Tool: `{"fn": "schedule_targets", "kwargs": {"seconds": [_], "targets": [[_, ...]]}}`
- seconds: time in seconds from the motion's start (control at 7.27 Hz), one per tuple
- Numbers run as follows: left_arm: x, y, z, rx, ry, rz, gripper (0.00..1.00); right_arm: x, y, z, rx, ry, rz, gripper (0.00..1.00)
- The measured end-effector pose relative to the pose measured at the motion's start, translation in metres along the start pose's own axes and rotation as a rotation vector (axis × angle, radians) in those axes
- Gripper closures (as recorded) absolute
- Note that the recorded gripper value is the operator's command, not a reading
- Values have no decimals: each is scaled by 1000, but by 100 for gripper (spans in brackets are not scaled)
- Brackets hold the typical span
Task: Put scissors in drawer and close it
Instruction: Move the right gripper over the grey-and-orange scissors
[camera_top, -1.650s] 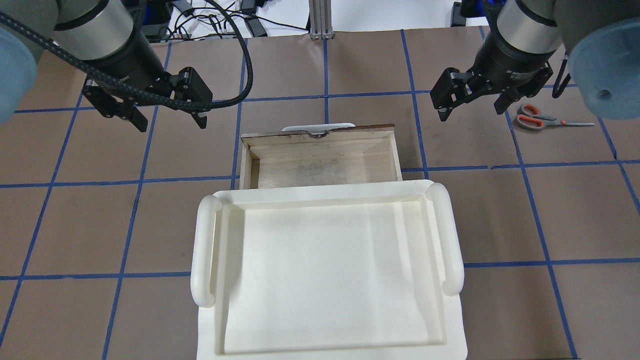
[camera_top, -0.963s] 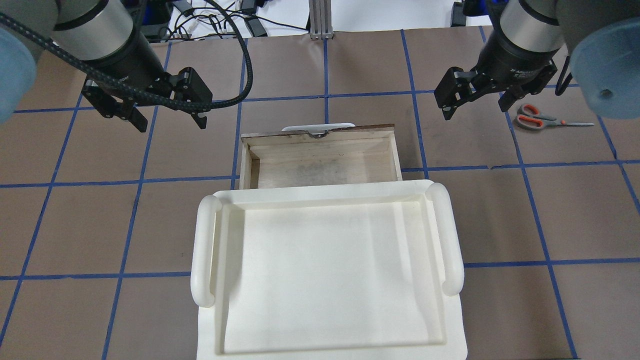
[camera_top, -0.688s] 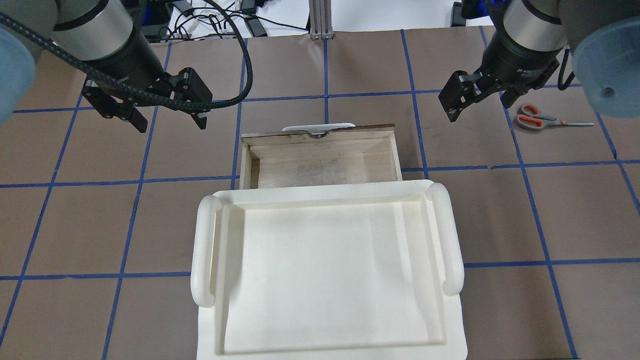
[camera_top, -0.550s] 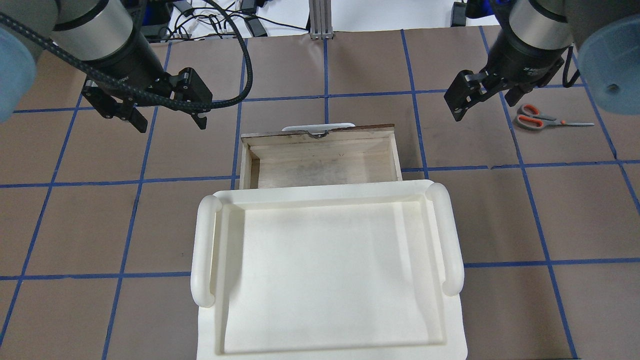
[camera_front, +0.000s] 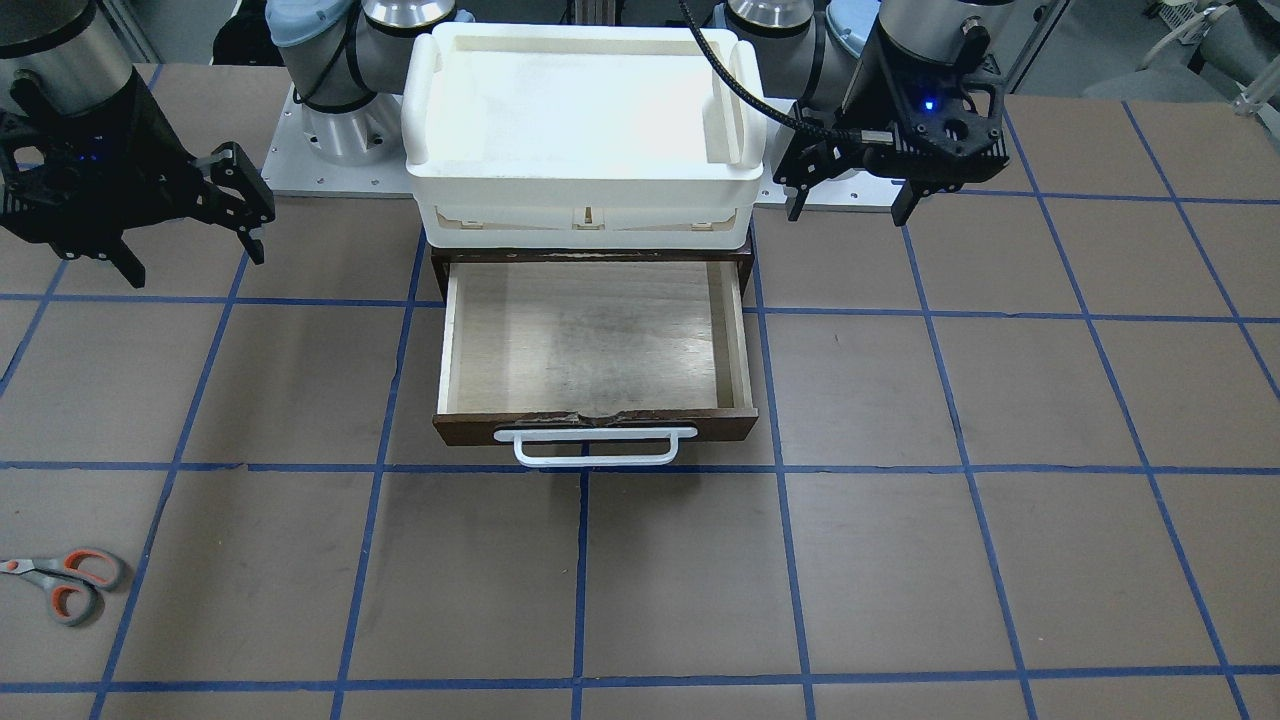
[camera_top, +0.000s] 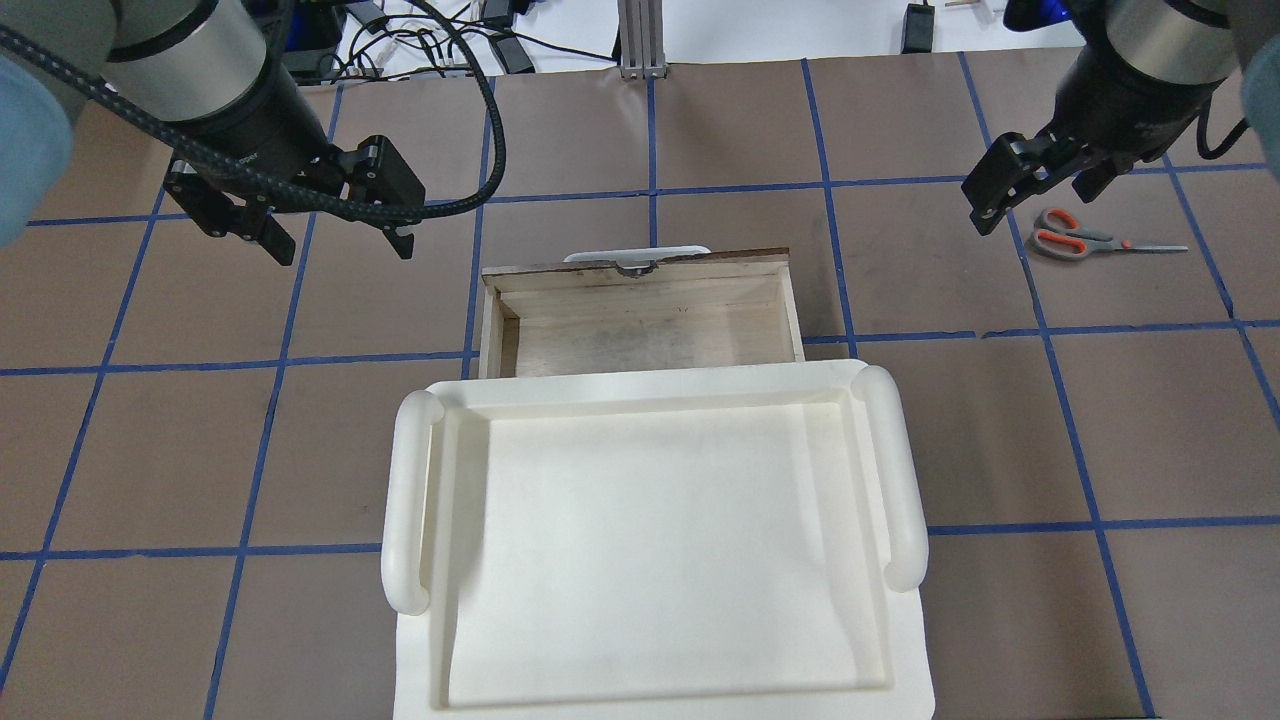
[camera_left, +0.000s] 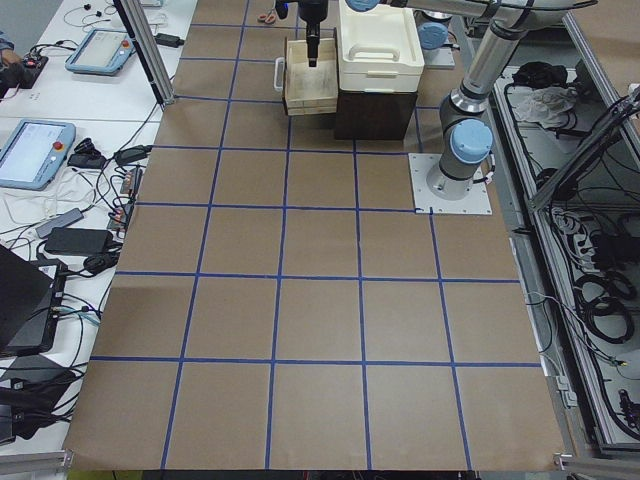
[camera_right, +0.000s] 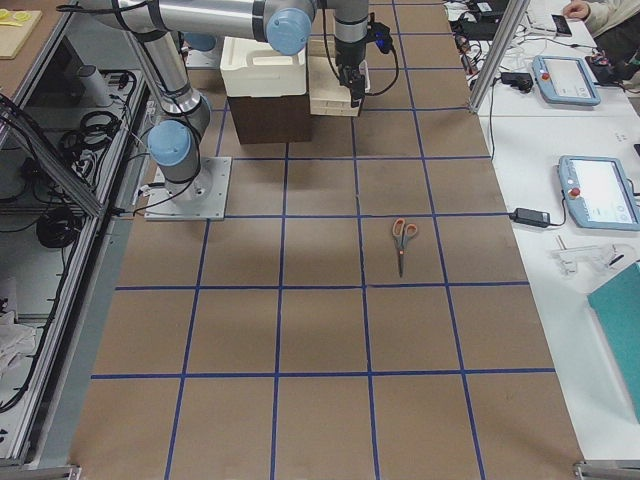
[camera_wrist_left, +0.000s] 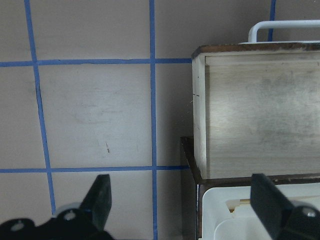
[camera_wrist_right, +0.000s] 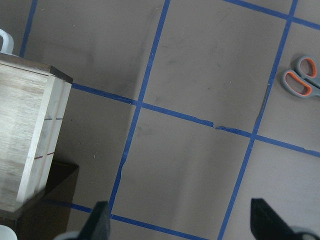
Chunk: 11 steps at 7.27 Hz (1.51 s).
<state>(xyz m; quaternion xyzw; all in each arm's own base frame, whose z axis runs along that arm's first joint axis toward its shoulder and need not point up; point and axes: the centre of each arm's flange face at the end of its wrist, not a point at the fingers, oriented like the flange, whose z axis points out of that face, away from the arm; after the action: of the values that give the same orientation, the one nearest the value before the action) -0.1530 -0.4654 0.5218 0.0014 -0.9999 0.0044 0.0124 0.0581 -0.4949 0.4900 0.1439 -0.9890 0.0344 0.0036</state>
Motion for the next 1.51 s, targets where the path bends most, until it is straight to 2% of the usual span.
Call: {"fn": "schedule_targets", "kwargs": {"seconds": [0.55,0.69,0.96,1.1,1.51], "targets": [[0,0,0,0,0,0,0,1,0,11,-22,-17,-7,0],[0,0,0,0,0,0,0,3,0,10,-12,-9,-7,0],[-1,0,0,0,0,0,0,13,-5,2,44,27,-8,0],[0,0,0,0,0,0,0,19,-6,2,46,39,-27,0],[0,0,0,0,0,0,0,91,-9,34,-1,41,-75,0]]}}
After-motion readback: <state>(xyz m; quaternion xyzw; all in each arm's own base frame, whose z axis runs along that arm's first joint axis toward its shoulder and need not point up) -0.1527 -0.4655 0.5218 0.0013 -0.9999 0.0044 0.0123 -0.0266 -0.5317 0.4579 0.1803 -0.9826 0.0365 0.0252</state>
